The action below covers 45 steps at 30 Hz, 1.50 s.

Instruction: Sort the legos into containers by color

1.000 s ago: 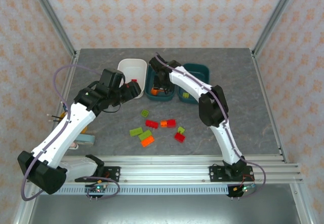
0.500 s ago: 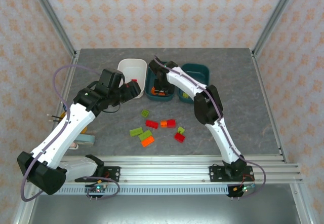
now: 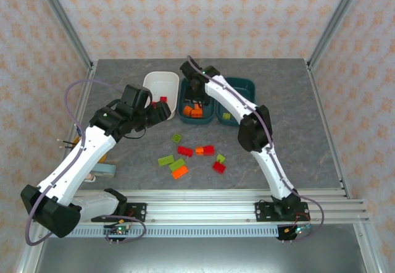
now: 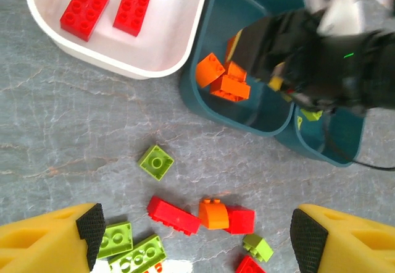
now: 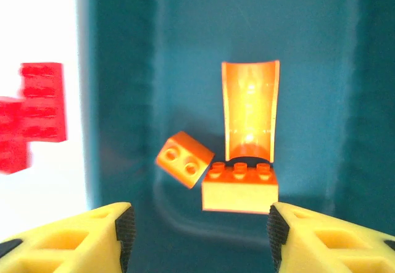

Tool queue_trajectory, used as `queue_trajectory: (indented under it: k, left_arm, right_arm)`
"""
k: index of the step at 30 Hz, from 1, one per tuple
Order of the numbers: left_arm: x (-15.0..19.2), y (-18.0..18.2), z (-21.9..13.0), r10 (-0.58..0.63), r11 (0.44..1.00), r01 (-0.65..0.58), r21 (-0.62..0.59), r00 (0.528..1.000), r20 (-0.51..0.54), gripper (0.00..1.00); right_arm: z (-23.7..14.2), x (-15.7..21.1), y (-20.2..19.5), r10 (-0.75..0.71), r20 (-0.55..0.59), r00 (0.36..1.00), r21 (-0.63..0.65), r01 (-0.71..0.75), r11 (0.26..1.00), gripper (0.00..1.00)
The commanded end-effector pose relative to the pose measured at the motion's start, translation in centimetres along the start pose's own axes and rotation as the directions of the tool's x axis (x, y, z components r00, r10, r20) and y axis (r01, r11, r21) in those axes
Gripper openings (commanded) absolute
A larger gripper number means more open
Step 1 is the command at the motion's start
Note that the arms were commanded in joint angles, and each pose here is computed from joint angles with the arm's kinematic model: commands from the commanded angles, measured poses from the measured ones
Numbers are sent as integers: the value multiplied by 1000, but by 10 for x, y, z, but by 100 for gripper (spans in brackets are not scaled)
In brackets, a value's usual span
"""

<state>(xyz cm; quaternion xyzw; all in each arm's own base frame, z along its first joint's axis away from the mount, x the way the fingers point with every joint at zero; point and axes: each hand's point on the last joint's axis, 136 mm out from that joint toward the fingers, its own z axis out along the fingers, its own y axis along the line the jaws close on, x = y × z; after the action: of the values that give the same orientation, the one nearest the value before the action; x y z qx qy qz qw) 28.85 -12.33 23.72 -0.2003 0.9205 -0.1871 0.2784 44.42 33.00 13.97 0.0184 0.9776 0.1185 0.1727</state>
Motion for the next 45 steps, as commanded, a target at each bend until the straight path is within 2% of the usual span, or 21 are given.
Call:
queue_trajectory:
  k: [1, 8, 11, 15, 20, 23, 28, 30, 33, 38, 41, 45]
  left_arm:
    - [7, 19, -15, -23, 998, 23, -51, 1000, 1, 82]
    - [24, 36, -24, -25, 995, 20, -102, 998, -50, 81]
    - [32, 39, -26, -27, 995, 19, -101, 997, -78, 80]
    - [47, 44, -20, -28, 995, 15, -98, 991, -128, 78]
    - [70, 48, -6, 0, 992, -24, -124, 982, -188, 77]
    - [80, 46, 3, 1, 989, -28, -143, 982, -187, 77]
    - [94, 43, 29, -139, 978, 108, -177, 975, -174, 72]
    - [98, 36, 44, -218, 964, 186, -192, 963, -159, 71]
    - [102, 26, 64, -335, 926, 298, -232, 932, -136, 70]
    - [110, 4, 100, -456, 868, 413, -276, 883, -113, 73]
    - [118, -1, 115, -511, 830, 462, -312, 855, -94, 70]
    - [127, 2, 132, -582, 773, 527, -353, 810, -66, 61]
  right_arm:
    - [-94, -26, 9, -21, 161, 987, -71, 33, 997, 60]
    - [-183, -23, 9, -41, 321, 946, -163, 97, 982, 58]
    - [-211, -7, 6, -46, 364, 930, -201, 126, 972, 57]
    - [-230, 29, -4, -62, 368, 928, -243, 160, 957, 57]
    - [-227, 86, -21, -96, 322, 942, -271, 189, 944, 57]
    - [-219, 121, -32, -132, 280, 951, -278, 212, 937, 57]
    - [-184, 176, -55, -206, 190, 960, -271, 253, 929, 55]
    - [-180, 192, -60, -229, 192, 954, -300, 279, 912, 55]
    - [-174, 210, -59, -280, 215, 936, -344, 341, 875, 55]
    - [-168, 226, -61, -320, 308, 896, -410, 428, 805, 59]
    - [-172, 225, -67, -312, 364, 878, -406, 451, 794, 65]
    - [-173, 225, -73, -329, 349, 877, -377, 453, 807, 65]
